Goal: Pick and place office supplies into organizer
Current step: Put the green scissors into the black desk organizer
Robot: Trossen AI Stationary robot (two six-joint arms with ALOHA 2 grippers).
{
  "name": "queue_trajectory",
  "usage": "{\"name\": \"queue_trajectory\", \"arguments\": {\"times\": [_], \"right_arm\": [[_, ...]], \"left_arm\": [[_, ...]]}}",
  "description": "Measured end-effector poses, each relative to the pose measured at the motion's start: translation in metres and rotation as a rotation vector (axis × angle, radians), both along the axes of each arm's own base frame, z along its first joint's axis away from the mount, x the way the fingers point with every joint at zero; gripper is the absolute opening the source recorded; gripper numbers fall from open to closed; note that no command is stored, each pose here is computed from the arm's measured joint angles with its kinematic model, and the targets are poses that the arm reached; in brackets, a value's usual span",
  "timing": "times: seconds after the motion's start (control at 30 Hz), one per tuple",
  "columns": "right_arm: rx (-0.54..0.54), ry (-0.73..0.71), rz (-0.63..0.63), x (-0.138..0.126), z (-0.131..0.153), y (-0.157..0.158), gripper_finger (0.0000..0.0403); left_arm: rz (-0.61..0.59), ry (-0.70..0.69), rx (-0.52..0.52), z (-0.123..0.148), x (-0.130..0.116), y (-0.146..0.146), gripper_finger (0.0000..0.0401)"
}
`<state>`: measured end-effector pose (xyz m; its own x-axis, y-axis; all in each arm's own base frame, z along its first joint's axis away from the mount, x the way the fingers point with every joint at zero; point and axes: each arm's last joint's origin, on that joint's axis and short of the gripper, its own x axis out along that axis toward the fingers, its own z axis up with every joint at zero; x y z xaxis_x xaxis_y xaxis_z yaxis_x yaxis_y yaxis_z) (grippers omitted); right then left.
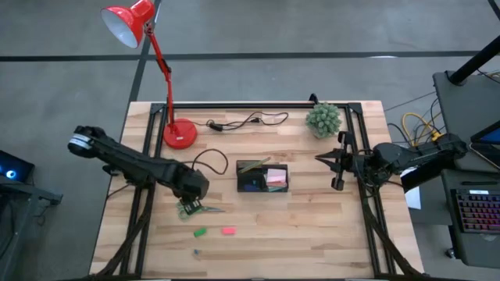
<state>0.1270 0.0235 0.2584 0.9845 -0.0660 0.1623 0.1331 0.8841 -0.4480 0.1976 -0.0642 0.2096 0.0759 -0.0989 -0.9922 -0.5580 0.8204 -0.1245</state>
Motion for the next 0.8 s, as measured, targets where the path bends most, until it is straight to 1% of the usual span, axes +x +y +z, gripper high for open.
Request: {"name": "queue_trajectory", "arguments": {"times": [0.1, 0.3, 0.43, 0.63, 0.8], "right_arm": [[-0.002, 0.000, 0.000, 0.000, 0.000, 0.000, 0.0008], [-0.002, -0.001, -0.001, 0.000, 0.000, 0.000, 0.0008], [-0.002, -0.001, 0.000, 0.000, 0.000, 0.000, 0.0008], [-0.002, -0.001, 0.000, 0.000, 0.000, 0.000, 0.0008], [-0.002, -0.001, 0.000, 0.000, 0.000, 0.000, 0.0008]], "left_arm": [[-0.017, 0.094, 0.030, -0.010, -0.002, -0.004, 0.0075], [-0.031, 0.240, 0.068, -0.041, -0.006, -0.007, 0.0074], [-0.029, 0.322, 0.051, -0.054, -0.008, -0.007, 0.0074], [-0.031, 0.355, 0.049, -0.060, -0.007, -0.008, 0.0074], [-0.028, 0.323, 0.040, -0.054, -0.009, -0.007, 0.0074]]}}
